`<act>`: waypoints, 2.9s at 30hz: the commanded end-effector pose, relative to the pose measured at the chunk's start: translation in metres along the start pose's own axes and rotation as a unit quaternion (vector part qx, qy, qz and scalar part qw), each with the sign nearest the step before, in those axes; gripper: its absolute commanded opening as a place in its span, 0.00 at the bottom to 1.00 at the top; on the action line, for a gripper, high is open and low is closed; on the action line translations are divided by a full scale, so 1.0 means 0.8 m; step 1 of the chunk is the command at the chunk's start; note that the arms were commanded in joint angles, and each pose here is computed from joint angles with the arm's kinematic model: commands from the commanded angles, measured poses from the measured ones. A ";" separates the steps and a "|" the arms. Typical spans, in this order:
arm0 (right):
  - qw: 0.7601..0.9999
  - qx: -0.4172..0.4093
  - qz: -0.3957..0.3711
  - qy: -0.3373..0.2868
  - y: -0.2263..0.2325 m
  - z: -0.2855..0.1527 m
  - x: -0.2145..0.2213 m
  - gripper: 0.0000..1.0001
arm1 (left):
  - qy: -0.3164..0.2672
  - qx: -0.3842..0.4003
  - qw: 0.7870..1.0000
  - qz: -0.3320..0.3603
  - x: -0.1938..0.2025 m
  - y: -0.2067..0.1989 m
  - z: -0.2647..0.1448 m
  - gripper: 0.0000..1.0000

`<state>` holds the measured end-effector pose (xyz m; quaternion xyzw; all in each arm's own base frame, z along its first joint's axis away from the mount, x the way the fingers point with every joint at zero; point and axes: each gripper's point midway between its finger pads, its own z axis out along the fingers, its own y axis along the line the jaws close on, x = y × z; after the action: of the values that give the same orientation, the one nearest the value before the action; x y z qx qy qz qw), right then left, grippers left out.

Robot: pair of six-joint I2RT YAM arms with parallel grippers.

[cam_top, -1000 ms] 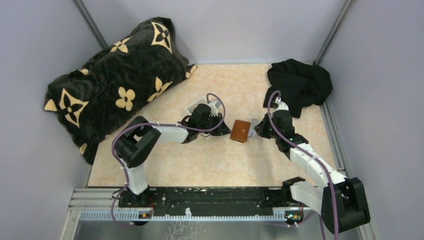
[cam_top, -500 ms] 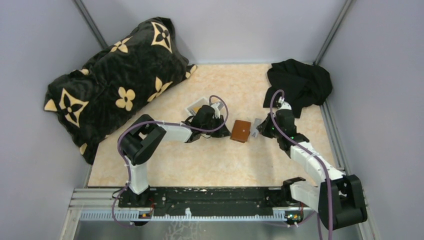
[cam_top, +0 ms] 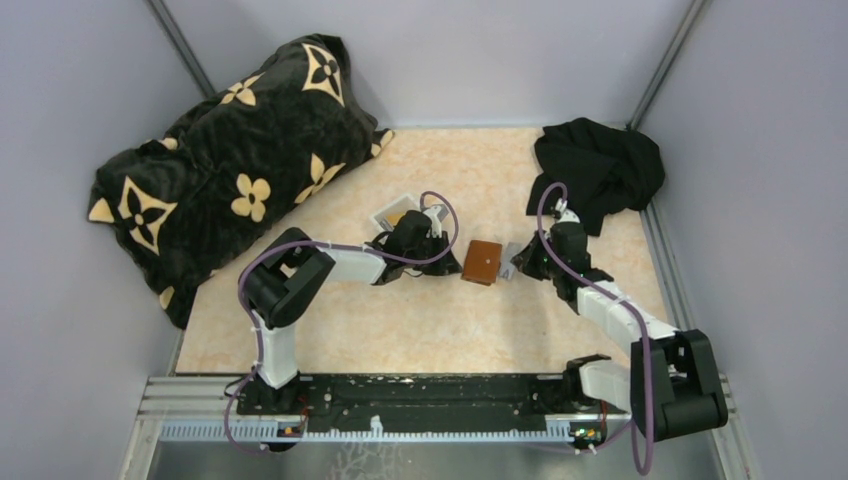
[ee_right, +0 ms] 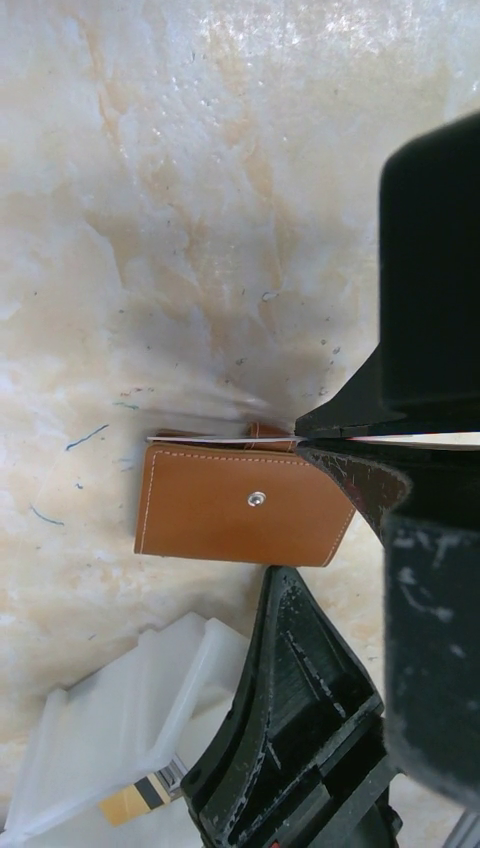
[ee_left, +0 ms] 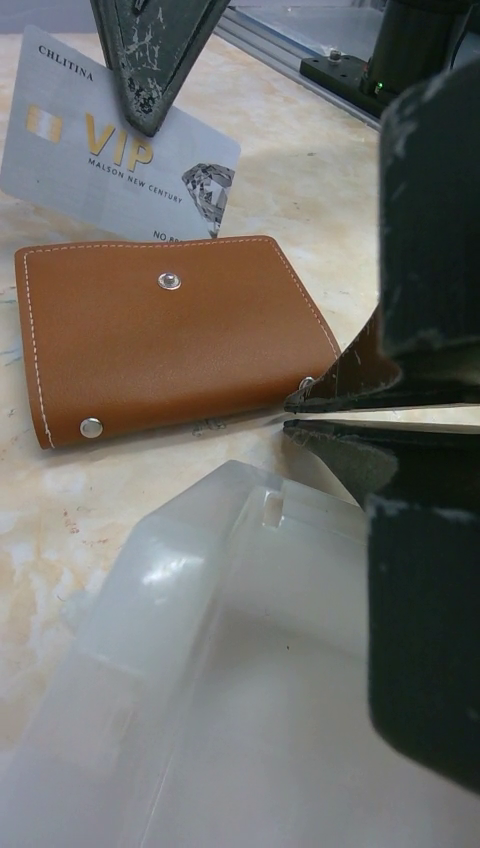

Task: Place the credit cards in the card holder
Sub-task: Open the card holder at the center of the board.

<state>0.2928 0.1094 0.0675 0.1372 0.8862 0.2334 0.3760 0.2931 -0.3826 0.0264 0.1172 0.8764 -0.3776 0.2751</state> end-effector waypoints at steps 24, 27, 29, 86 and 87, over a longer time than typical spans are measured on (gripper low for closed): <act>0.998 -0.058 0.015 -0.014 0.024 0.001 -0.008 0.00 | 0.011 -0.002 1.000 0.005 0.006 -0.002 0.011 0.09; 0.998 -0.055 0.012 -0.014 0.021 0.002 -0.006 0.00 | 0.012 -0.003 1.000 0.005 0.006 -0.001 0.011 0.09; 0.998 -0.054 0.011 -0.015 0.021 0.002 -0.007 0.00 | 0.012 -0.003 1.000 0.004 0.007 -0.001 0.011 0.10; 0.996 -0.079 -0.015 -0.041 0.047 -0.016 -0.038 0.00 | 0.025 -0.013 1.000 0.007 0.011 0.001 0.014 0.06; 0.996 -0.079 -0.016 -0.041 0.047 -0.016 -0.039 0.00 | 0.025 -0.013 1.000 0.007 0.010 0.001 0.014 0.06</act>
<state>0.2870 0.1220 0.0740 0.1184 0.8769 0.2754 0.3758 0.2944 -0.3887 0.0253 0.1198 0.8806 -0.3732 0.2664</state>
